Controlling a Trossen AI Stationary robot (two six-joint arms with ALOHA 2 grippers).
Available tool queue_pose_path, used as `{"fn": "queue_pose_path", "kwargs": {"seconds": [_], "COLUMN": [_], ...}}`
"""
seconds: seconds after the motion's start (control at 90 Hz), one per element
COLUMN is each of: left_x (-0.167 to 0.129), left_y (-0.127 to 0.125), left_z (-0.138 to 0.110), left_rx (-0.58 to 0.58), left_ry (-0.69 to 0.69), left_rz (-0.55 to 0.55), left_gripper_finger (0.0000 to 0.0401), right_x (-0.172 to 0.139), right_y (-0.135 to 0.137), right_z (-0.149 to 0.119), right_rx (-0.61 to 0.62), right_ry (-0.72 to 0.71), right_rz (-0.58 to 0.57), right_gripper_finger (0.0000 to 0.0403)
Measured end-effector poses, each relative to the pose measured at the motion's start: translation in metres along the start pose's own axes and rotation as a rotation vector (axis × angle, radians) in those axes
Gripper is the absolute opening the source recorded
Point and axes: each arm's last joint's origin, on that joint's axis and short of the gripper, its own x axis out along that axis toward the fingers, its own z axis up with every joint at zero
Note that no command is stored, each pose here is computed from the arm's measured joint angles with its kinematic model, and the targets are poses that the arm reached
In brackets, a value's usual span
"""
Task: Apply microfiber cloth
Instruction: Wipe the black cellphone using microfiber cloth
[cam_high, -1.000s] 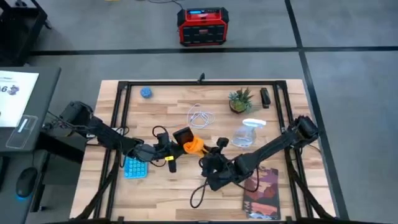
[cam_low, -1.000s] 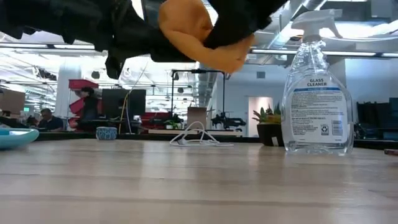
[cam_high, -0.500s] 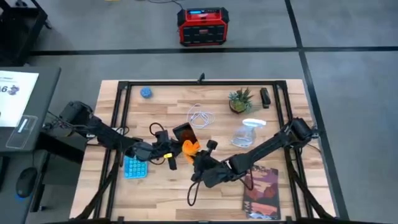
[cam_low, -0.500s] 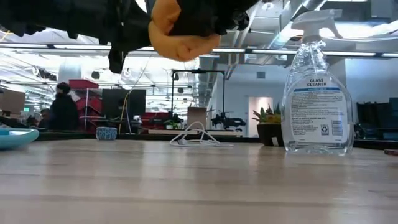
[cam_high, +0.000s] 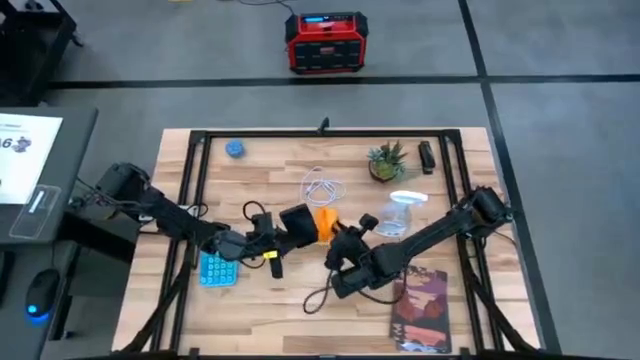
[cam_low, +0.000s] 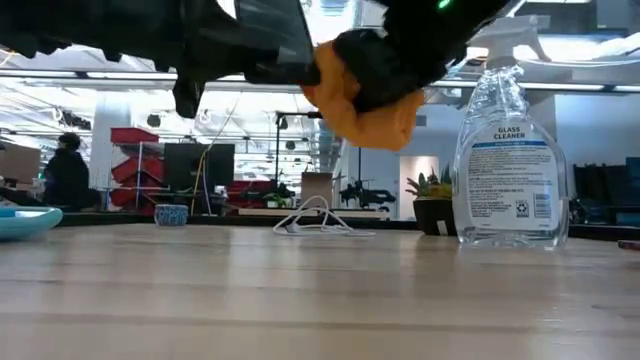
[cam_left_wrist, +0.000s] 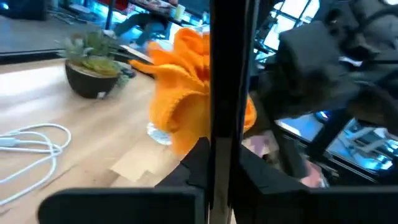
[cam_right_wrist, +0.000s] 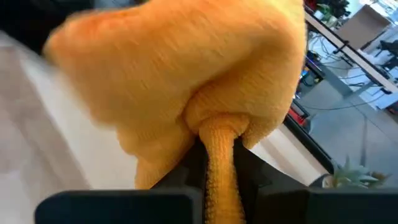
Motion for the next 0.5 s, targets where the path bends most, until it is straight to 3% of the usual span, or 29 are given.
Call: {"fn": "queue_pose_path", "kwargs": {"seconds": [0.244,0.344,0.5], "left_x": [0.0,0.0,0.0], "left_y": [0.002,0.002,0.002], "left_z": [-0.002,-0.002,-0.002], "left_rx": [0.015,0.012,0.022], "left_ry": [0.019,0.015,0.018], "left_rz": [0.019,0.019,0.016], "left_gripper_finger": [0.0013,0.0013,0.0013], "right_x": [-0.044,-0.048,-0.022], "right_y": [-0.016,-0.015,0.0], "right_z": [0.029,0.042,0.057], "right_rx": [0.176,0.12,-0.027], "right_ry": [-0.213,-0.245,-0.249], "right_rz": [-0.039,-0.036,0.039], "right_gripper_finger": [0.002,0.002,0.002]}}
